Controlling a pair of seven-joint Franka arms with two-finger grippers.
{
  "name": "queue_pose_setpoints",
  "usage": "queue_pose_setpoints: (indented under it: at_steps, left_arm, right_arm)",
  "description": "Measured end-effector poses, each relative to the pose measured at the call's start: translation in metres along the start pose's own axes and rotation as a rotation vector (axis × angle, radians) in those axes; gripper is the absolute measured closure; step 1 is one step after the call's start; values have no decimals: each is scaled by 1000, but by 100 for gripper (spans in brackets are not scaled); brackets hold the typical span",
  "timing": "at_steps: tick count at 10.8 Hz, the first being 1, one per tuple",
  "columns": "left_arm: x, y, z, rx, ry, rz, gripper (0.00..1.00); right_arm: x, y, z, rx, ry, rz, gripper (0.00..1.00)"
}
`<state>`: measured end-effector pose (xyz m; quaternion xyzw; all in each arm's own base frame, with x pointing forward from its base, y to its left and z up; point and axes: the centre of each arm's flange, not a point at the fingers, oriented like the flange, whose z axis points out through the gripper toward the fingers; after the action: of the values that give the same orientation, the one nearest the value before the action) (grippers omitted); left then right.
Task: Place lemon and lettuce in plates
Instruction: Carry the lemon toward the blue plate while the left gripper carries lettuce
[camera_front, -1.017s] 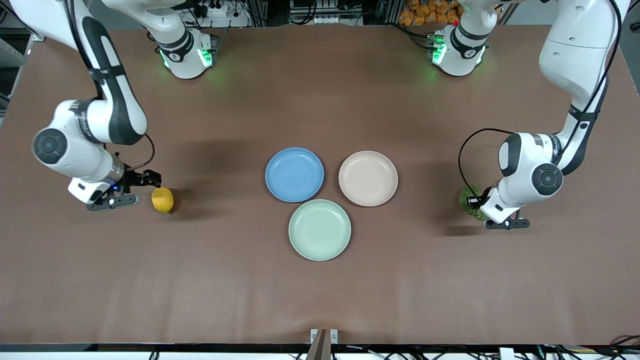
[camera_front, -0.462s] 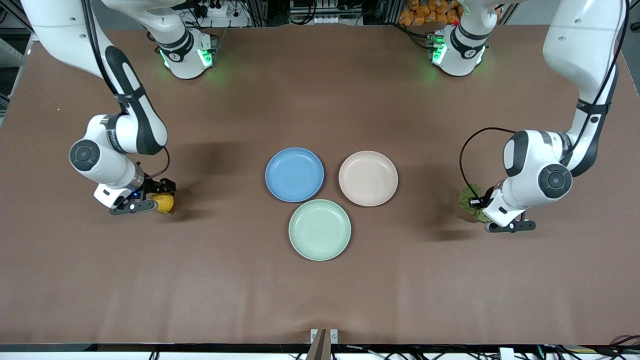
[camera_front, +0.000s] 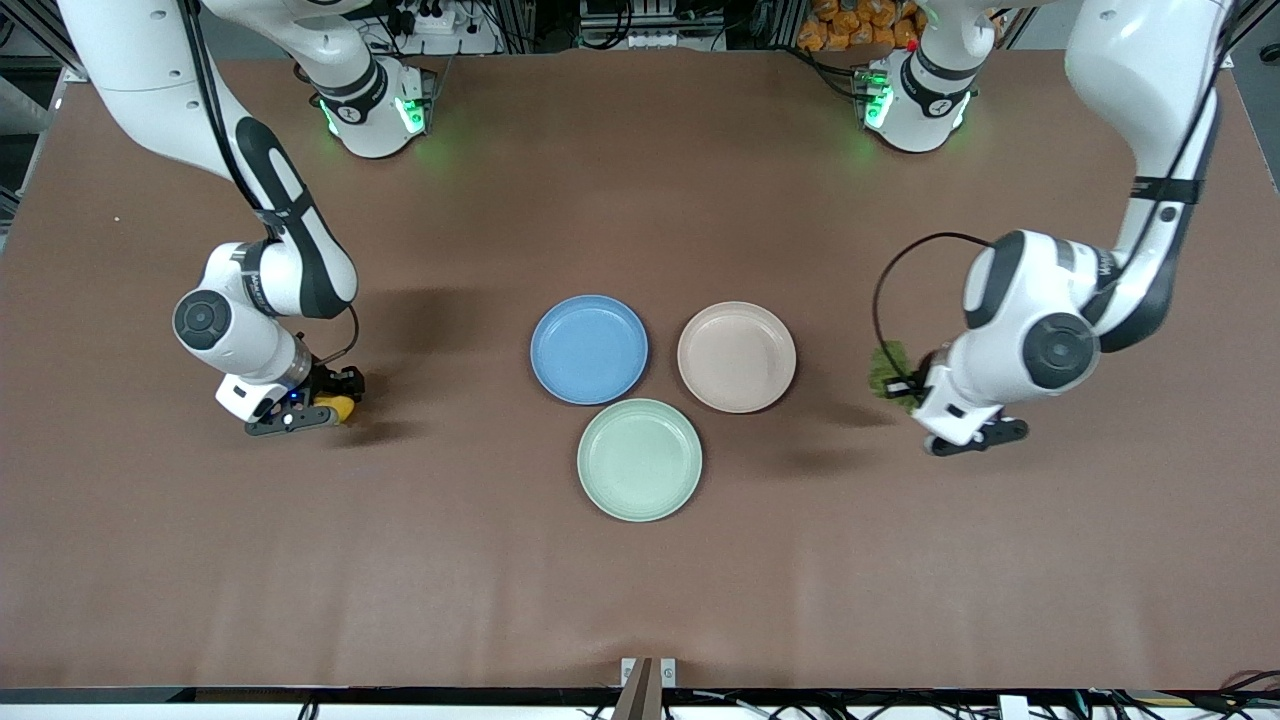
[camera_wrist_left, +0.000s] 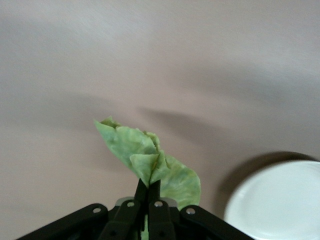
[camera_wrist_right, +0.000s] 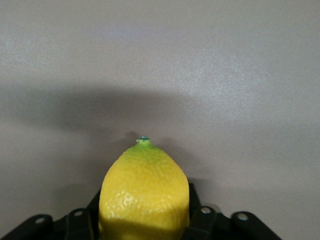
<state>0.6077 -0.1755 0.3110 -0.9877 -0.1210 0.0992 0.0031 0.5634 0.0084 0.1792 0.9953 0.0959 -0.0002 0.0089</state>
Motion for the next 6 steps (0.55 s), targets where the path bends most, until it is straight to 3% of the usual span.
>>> queue_pose_setpoints:
  at_steps: [6]
  left_arm:
    - [-64,115,49,28,-64,-139,96]
  right_arm:
    - [36,-47,-40,38,-60,-29,40]
